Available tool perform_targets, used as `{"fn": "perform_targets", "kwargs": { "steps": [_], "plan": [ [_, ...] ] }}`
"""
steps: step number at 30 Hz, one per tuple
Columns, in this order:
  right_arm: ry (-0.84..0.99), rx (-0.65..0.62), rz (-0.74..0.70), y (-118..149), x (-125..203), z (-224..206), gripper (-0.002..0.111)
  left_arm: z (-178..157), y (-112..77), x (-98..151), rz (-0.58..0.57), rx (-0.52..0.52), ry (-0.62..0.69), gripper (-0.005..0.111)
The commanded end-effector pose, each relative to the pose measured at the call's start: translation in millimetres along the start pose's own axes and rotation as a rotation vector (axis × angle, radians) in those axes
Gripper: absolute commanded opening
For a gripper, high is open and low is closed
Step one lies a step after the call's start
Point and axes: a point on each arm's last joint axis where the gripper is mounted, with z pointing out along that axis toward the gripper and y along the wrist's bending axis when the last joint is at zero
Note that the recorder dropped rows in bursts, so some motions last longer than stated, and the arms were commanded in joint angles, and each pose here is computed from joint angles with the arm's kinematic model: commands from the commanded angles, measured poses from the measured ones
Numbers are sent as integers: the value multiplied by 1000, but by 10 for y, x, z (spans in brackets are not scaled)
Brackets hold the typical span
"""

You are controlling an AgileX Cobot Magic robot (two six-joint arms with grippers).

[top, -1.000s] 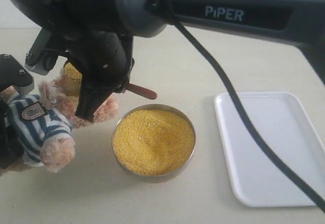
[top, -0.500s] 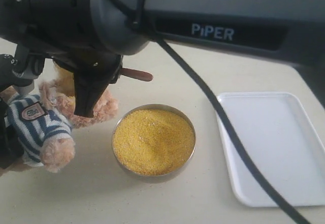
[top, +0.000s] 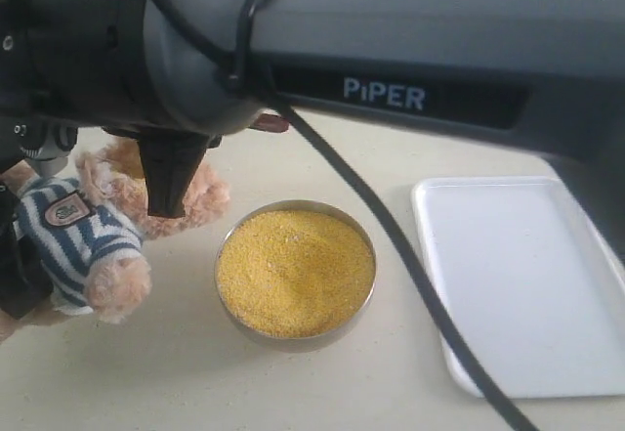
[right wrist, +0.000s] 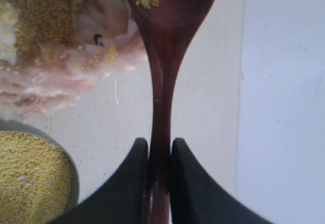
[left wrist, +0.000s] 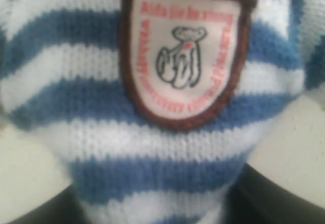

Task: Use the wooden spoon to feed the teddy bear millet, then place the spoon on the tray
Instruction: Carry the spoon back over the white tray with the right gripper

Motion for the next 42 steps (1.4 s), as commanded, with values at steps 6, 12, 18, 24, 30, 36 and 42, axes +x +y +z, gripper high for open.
{"fn": "perform_targets", "kwargs": {
  "steps": [6, 12, 18, 24, 30, 36, 42],
  "plan": [
    [42, 120, -69, 149, 58, 59, -1, -26, -16, -24, -39, -1, -34, 4],
    [42, 119, -61, 179, 61, 51, -1, -29, -11, -30, -41, -5, -38, 4],
    [24, 120, -36, 103, 90, -41, -1, -29, -11, -30, -41, -5, -38, 4],
    [-10, 21, 90, -124, 252, -249, -1, -29, -11, -30, -41, -5, -38, 4],
    [0, -242, 424, -696, 777, -235, -1, -31, 16, -52, -186, -30, -65, 4],
    [152, -422, 686, -907, 1691, 16, -1, -62, 99, -72, -361, -101, -86, 4],
    [323, -550, 917, -281, 2674, 515, -1, -74, 103, -108, -448, -89, -124, 4]
  ]
}}
